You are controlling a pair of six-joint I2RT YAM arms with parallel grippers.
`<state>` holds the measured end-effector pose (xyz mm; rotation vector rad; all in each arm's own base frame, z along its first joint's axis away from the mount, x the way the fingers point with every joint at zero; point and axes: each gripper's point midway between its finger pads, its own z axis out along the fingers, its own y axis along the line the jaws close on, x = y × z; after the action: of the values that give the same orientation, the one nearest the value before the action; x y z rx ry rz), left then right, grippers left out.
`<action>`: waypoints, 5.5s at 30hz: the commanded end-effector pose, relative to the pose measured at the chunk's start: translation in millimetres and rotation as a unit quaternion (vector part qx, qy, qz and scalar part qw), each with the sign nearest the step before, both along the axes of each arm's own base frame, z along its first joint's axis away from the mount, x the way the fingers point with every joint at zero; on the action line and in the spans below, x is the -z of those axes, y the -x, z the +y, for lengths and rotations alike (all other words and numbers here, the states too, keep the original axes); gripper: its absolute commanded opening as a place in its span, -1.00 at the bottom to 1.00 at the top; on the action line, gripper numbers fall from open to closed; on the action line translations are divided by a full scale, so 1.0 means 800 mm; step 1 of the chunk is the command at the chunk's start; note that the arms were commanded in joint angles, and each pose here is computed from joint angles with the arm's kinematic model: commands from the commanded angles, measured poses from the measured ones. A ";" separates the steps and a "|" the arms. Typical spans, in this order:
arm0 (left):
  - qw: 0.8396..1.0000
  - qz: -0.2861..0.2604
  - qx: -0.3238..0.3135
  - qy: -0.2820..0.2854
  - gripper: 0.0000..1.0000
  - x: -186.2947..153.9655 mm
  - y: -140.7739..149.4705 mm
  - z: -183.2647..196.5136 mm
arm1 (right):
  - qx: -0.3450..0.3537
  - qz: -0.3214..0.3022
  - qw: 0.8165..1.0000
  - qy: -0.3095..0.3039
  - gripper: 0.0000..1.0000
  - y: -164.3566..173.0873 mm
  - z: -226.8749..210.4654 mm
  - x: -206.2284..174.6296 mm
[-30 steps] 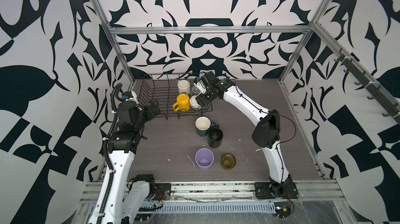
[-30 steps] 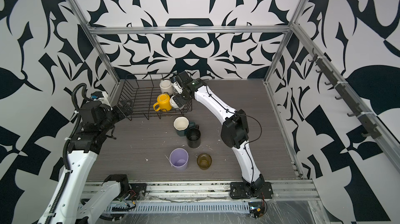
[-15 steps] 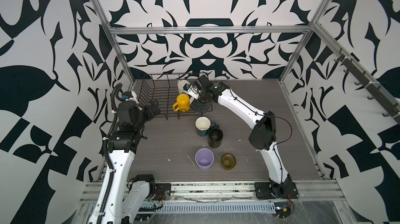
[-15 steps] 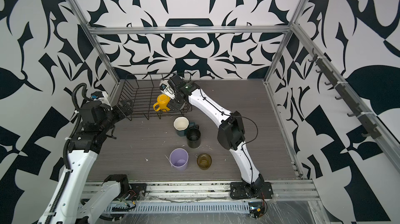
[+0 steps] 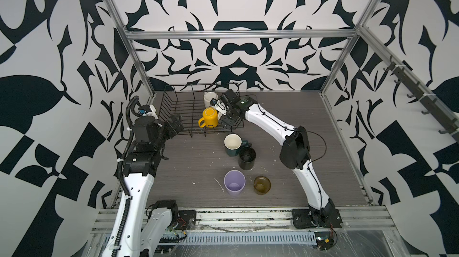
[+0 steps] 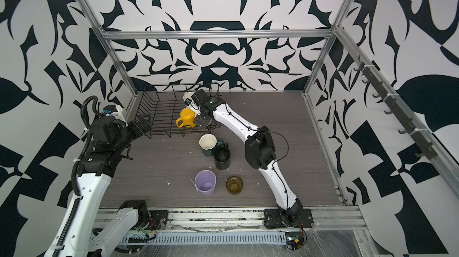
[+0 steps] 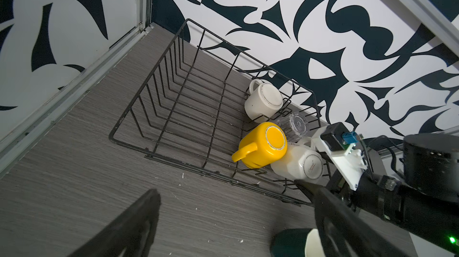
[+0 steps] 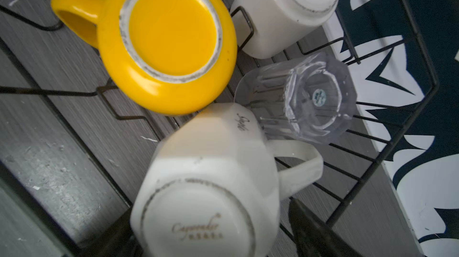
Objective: Load cups into a dish rack
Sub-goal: Rotate the cup at the dish rack, then pick up the cup from the bottom-center of the table.
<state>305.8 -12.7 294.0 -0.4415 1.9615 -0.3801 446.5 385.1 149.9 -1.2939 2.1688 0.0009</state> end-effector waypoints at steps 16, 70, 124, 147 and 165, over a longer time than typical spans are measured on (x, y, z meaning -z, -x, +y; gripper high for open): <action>1.000 0.004 -0.004 -0.006 0.98 0.005 0.006 0.004 | -0.006 -0.041 0.998 -0.051 0.18 -0.012 0.023 -0.052; 1.000 0.003 -0.003 0.001 0.99 0.006 0.005 0.004 | 0.145 -0.018 0.981 -0.131 0.78 -0.018 0.003 -0.086; 1.000 0.009 -0.008 0.003 0.98 0.018 0.003 0.008 | 0.109 -0.043 0.989 -0.086 -0.34 -0.004 0.005 -0.102; 1.000 0.006 0.005 0.009 0.99 0.011 0.010 0.003 | 0.139 0.005 0.971 -0.196 0.69 0.029 -0.037 -0.148; 0.987 0.100 0.085 0.095 0.93 0.059 0.026 -0.044 | 0.283 0.080 0.938 -0.183 0.65 0.132 -0.245 -0.086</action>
<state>290.1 -44.9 254.4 -0.4298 2.1508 -0.6209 364.6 200.1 215.5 -0.4418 2.4215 0.3114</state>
